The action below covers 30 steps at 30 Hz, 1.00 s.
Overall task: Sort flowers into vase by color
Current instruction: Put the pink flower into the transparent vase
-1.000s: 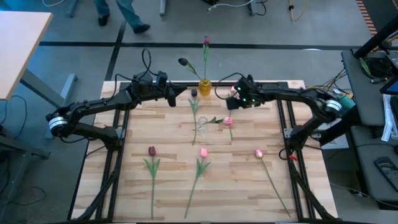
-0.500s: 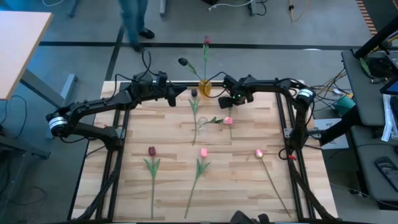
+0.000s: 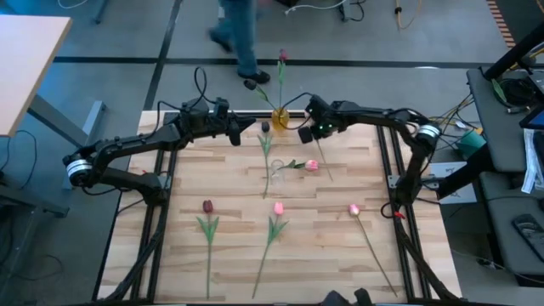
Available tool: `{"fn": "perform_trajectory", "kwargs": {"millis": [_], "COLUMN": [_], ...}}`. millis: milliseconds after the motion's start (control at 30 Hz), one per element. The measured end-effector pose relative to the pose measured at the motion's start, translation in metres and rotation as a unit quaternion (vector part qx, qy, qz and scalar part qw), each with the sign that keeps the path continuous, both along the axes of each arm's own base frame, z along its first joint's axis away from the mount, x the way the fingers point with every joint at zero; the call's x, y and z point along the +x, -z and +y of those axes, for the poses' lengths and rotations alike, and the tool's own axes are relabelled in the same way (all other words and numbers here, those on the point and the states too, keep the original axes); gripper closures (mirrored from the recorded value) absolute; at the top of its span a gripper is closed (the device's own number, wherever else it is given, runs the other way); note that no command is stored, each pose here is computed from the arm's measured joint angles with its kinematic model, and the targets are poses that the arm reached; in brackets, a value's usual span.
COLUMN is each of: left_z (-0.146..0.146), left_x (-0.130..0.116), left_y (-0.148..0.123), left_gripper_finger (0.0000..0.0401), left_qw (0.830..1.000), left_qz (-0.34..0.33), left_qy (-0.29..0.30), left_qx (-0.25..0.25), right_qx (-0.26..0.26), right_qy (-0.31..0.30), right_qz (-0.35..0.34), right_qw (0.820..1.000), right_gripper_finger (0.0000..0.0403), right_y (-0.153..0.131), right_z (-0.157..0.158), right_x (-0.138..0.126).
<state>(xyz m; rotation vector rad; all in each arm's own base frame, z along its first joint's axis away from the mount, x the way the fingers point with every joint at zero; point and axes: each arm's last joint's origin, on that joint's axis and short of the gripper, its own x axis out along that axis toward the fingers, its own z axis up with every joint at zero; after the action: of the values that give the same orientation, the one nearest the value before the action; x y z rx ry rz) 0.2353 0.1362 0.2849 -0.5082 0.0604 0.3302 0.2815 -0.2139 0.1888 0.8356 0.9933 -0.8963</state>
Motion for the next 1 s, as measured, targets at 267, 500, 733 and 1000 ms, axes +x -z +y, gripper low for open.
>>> {"fn": "perform_trajectory", "kwargs": {"millis": [267,500,733,1000], "left_z": [0.000,0.000,0.000,0.000], "left_x": [0.000,0.000,0.000,0.000], "left_y": [0.000,0.000,0.000,0.000], "left_gripper_finger": [0.0401,0.0401,0.0401,0.0401], "left_qw": [1.000,1.000,1.000,1.000], "left_qz": [0.000,0.000,0.000,0.000], "left_qy": [0.000,0.000,0.000,0.000], "left_qx": [0.001,0.001,0.002,0.002], "right_qx": [-0.123,-0.278,-0.336,-0.340], "right_qy": [-0.029,-0.150,-0.237,-0.288], "right_qz": [-0.144,-0.359,-0.486,-0.529], "right_qw": [0.981,0.878,0.772,0.722], "right_gripper_finger": [0.0389,0.0390,0.0390,0.0390], "right_y": [-0.092,-0.167,-0.185,-0.154], "right_z": [0.021,0.046,0.057,0.058], "right_x": [-0.017,-0.015,0.004,0.032]}}
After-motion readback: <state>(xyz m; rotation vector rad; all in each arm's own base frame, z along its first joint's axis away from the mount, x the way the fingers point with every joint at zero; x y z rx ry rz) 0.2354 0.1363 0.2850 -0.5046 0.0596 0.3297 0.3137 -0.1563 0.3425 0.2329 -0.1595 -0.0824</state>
